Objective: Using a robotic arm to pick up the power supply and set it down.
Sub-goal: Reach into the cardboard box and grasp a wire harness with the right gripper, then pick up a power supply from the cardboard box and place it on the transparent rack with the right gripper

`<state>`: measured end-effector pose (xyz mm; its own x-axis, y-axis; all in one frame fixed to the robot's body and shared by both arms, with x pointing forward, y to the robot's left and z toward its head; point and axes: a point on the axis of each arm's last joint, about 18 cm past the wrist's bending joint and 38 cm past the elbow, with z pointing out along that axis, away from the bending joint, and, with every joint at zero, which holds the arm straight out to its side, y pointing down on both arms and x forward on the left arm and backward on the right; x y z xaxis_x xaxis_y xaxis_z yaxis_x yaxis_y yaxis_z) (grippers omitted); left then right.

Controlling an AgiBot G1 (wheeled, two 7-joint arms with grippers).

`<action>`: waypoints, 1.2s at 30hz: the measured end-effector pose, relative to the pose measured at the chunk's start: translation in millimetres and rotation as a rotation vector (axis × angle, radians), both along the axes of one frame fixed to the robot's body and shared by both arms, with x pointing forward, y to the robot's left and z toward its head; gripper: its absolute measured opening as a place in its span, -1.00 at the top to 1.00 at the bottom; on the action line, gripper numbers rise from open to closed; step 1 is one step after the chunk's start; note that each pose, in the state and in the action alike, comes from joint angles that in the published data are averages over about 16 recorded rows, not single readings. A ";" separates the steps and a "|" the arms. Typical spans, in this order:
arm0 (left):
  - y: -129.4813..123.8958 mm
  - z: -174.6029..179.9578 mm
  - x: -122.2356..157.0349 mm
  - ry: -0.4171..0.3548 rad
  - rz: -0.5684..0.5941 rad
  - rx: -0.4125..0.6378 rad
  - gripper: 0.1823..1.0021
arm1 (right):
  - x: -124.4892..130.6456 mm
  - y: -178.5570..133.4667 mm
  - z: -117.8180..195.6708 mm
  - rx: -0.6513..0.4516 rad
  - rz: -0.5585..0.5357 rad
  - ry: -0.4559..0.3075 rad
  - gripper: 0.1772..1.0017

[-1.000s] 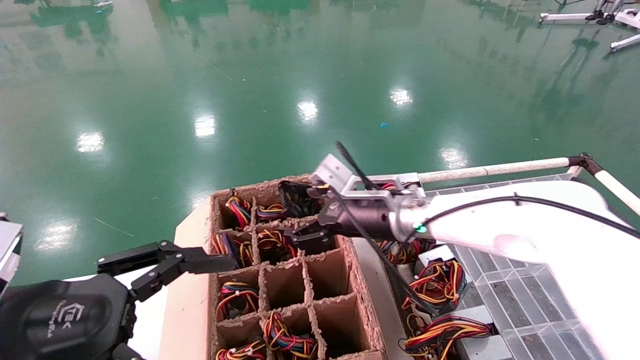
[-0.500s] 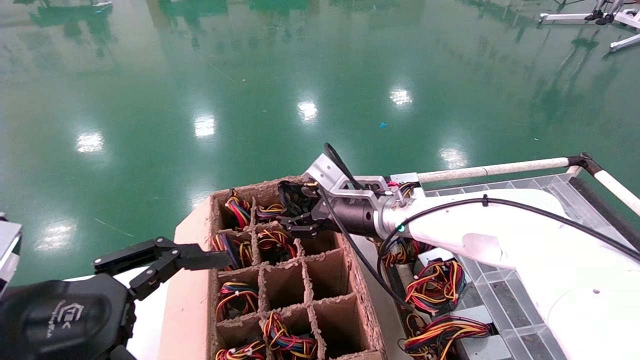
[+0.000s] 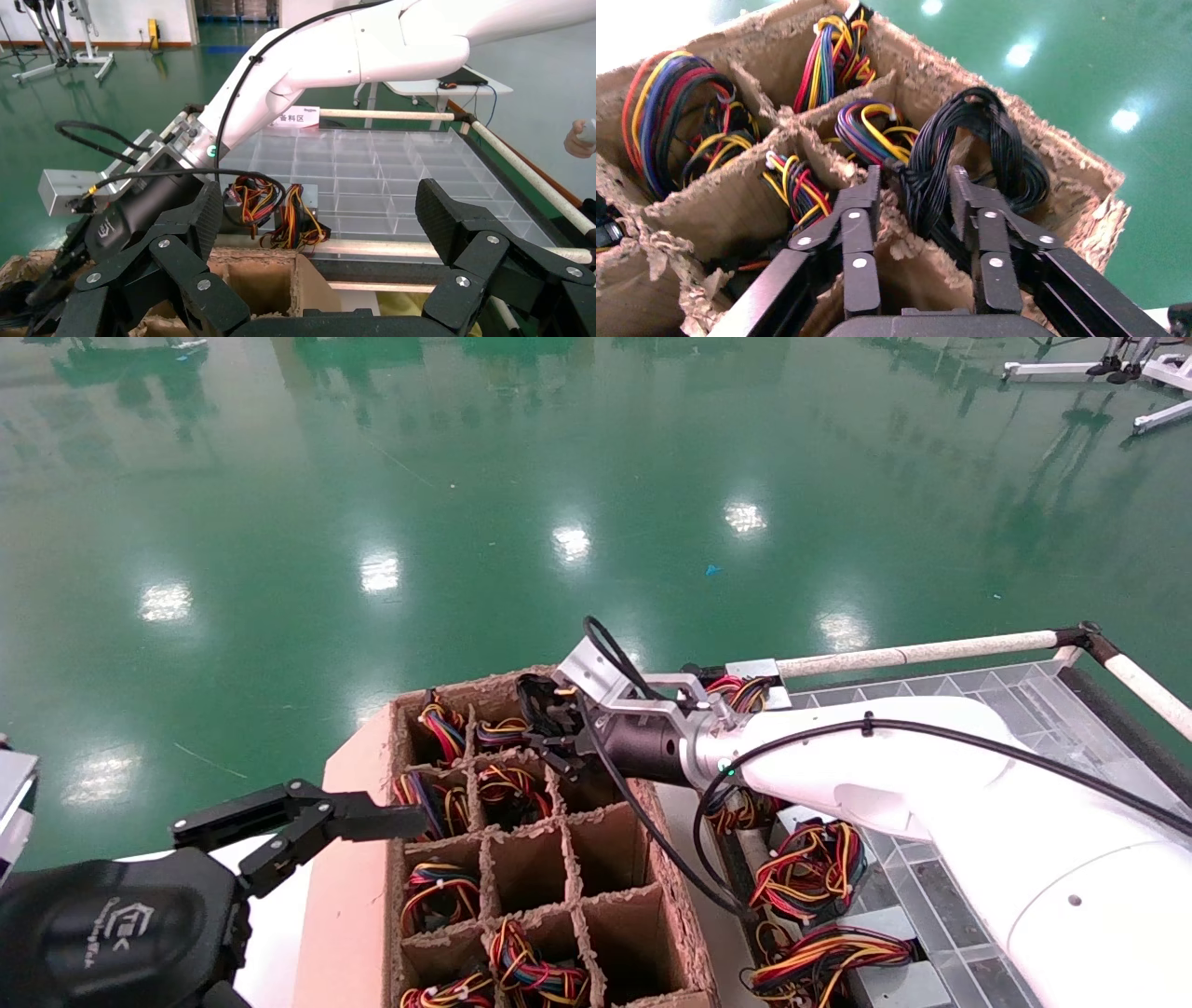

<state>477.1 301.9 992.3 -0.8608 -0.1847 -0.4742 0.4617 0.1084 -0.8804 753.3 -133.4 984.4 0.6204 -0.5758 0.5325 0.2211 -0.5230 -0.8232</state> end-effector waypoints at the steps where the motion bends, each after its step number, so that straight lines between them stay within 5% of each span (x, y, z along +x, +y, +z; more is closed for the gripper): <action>1: 0.0 0.0 0.0 0.000 0.000 0.000 -1.00 | 0.3 0.4 -0.6 -0.002 -0.003 0.001 0.18; 16: 0.0 0.0 0.0 0.000 0.000 0.000 -1.00 | 3.9 0.8 -1.2 0.014 -0.038 0.015 0.80; 36: 0.0 0.0 0.0 0.000 0.000 0.000 -1.00 | 7.1 -12.5 52.6 0.201 -0.083 -0.034 0.89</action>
